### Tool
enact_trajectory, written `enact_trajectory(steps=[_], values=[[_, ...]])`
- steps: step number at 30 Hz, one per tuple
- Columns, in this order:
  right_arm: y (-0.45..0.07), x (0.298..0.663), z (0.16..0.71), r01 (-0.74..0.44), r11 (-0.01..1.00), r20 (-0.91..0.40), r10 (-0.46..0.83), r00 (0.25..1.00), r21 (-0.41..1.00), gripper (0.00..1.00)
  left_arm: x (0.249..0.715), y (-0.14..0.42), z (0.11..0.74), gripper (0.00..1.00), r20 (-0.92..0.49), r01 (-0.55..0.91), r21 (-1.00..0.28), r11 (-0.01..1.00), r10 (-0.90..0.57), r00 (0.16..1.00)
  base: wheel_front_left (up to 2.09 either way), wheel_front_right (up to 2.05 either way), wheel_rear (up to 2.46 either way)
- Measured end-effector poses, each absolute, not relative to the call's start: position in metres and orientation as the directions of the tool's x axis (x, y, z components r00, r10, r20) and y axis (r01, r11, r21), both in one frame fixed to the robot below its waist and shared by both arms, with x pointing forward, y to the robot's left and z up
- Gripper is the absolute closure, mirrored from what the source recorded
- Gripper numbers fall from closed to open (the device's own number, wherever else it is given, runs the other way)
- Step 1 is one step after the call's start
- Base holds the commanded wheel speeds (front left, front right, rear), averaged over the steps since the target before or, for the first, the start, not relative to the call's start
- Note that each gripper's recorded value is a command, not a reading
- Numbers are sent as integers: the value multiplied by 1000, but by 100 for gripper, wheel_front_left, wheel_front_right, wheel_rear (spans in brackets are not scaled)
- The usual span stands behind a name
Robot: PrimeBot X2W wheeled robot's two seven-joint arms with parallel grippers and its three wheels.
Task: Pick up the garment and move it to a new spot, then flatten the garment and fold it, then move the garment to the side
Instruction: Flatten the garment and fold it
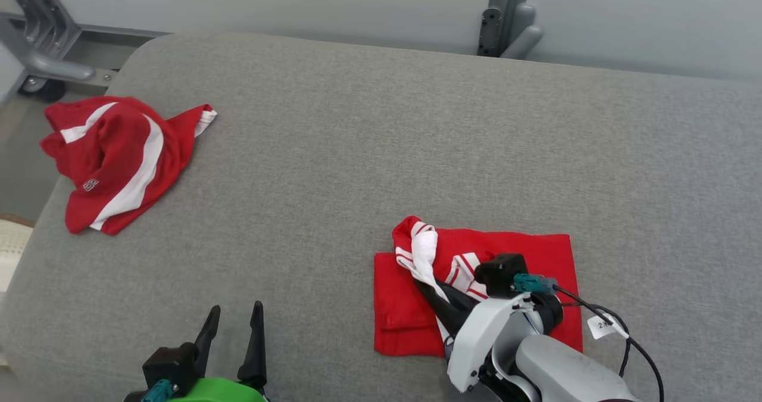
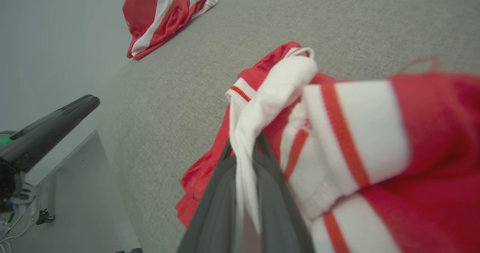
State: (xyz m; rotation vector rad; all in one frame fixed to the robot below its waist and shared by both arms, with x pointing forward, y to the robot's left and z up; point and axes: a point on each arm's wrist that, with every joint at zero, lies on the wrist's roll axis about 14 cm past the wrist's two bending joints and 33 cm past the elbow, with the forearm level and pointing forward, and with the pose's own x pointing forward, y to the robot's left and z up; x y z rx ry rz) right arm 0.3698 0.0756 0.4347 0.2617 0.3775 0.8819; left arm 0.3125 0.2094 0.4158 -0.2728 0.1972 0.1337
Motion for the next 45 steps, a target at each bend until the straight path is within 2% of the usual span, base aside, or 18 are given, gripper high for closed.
enact_trajectory(steps=[3,4,5,6,13,18,19,23,28,41,42,43,45], values=[[92,365,432,-719,580,-216,813,541,382,100,305,219,415,0,-215,-191,-250,949,138,967,0,0,0],[97,363,432,-725,570,-215,820,530,387,91,303,221,415,0,-216,-200,-249,947,148,965,0,0,0],[101,362,432,-728,562,-211,826,524,393,19,301,224,415,0,-216,-210,-248,946,157,964,0,0,0],[105,361,433,-731,555,-206,830,518,397,0,299,226,415,0,-217,-218,-248,944,165,962,0,0,0],[105,375,465,-716,544,-95,820,565,436,0,303,227,418,0,-207,-220,-251,943,169,964,0,0,0],[68,409,512,-674,593,56,731,680,440,0,311,218,420,0,-198,-186,-257,948,136,971,0,0,0],[45,412,509,-635,633,53,688,724,442,0,314,213,420,0,-197,-171,-262,950,121,973,0,0,0],[13,409,490,-570,696,3,633,774,436,0,318,206,421,0,-192,-146,-265,953,96,977,0,0,0],[5,401,475,-550,712,-43,627,778,436,0,320,202,421,0,-190,-133,-266,955,83,978,0,0,0],[37,402,447,-591,687,-138,694,707,424,0,307,218,416,0,-212,-194,-258,947,140,967,0,0,0],[39,403,446,-595,684,-141,698,702,421,9,306,220,415,0,-214,-200,-257,946,146,966,0,0,0],[41,404,446,-599,682,-144,702,698,419,26,305,221,415,0,-216,-205,-256,945,151,965,0,0,0],[46,404,443,-608,675,-150,711,687,417,93,304,223,413,0,-221,-212,-255,944,156,963,0,0,0]])
